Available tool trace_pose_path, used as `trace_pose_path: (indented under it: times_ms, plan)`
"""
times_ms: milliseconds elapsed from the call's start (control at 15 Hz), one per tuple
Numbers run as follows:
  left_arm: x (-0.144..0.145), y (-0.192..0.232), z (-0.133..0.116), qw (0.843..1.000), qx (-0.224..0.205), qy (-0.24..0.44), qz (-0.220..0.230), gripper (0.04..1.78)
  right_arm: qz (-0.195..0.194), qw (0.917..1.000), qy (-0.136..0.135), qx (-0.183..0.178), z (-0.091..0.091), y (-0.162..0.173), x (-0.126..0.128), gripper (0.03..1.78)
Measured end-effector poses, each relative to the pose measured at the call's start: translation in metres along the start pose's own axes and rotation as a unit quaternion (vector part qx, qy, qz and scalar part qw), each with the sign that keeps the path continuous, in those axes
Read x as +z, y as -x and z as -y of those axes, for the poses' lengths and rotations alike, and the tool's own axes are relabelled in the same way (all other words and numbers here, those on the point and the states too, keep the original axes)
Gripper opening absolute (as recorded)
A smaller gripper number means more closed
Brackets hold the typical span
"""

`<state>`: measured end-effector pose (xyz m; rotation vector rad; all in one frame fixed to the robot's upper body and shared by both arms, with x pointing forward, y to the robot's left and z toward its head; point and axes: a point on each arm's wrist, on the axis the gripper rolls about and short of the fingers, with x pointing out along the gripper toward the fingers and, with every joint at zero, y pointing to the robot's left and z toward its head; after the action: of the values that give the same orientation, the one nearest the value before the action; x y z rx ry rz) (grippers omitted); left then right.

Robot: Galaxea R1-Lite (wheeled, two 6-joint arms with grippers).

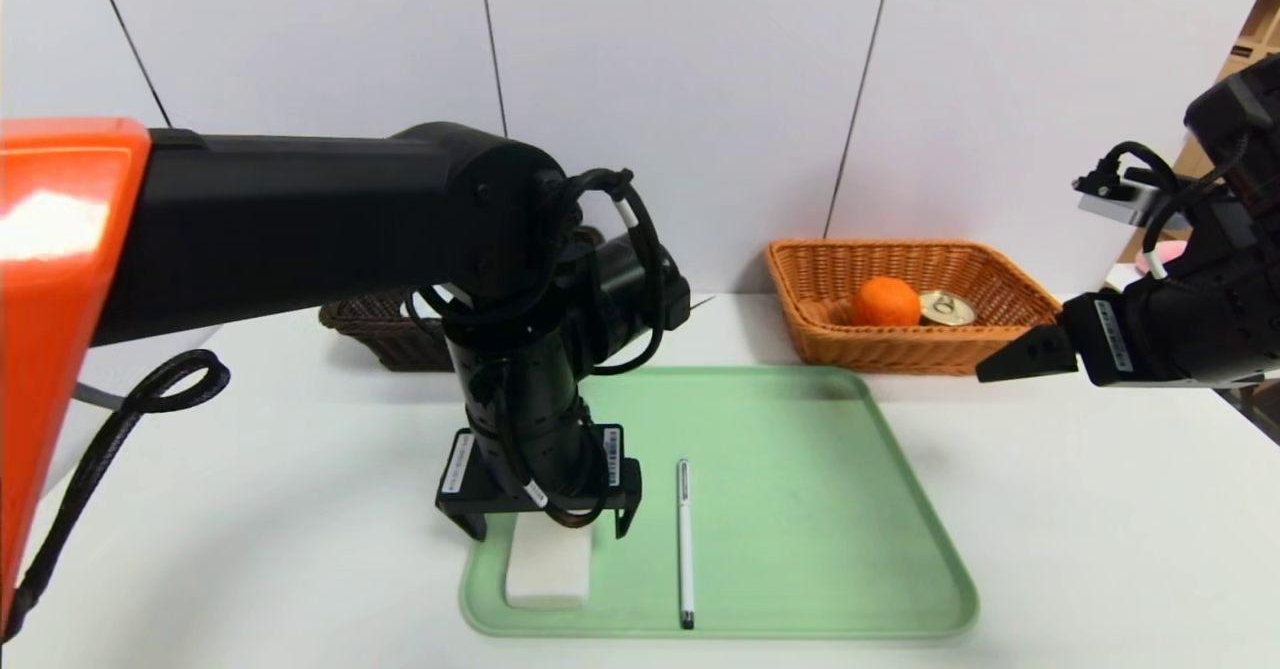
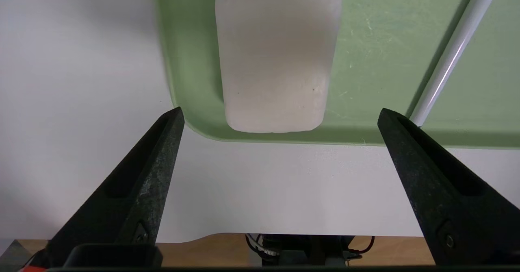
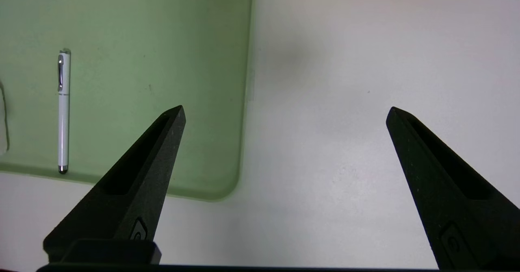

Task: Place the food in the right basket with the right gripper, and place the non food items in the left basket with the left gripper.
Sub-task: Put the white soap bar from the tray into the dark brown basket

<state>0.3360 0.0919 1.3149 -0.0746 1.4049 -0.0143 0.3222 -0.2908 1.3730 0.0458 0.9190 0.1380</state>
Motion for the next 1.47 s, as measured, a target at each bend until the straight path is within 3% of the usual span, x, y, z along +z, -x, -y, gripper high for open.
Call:
trace_pose_path:
  times_ms: [400, 1467]
  plan:
    - [0.003, -0.019, 0.004, 1.0, 0.019, 0.0, -0.021, 1.69, 0.0, 1.0, 0.0, 0.001, 0.0, 0.0, 0.0, 1.71]
    - [0.011, -0.048, 0.002, 1.0, 0.019, 0.004, -0.024, 1.69, 0.003, 1.0, 0.0, 0.0, 0.0, 0.002, -0.001, 1.71]
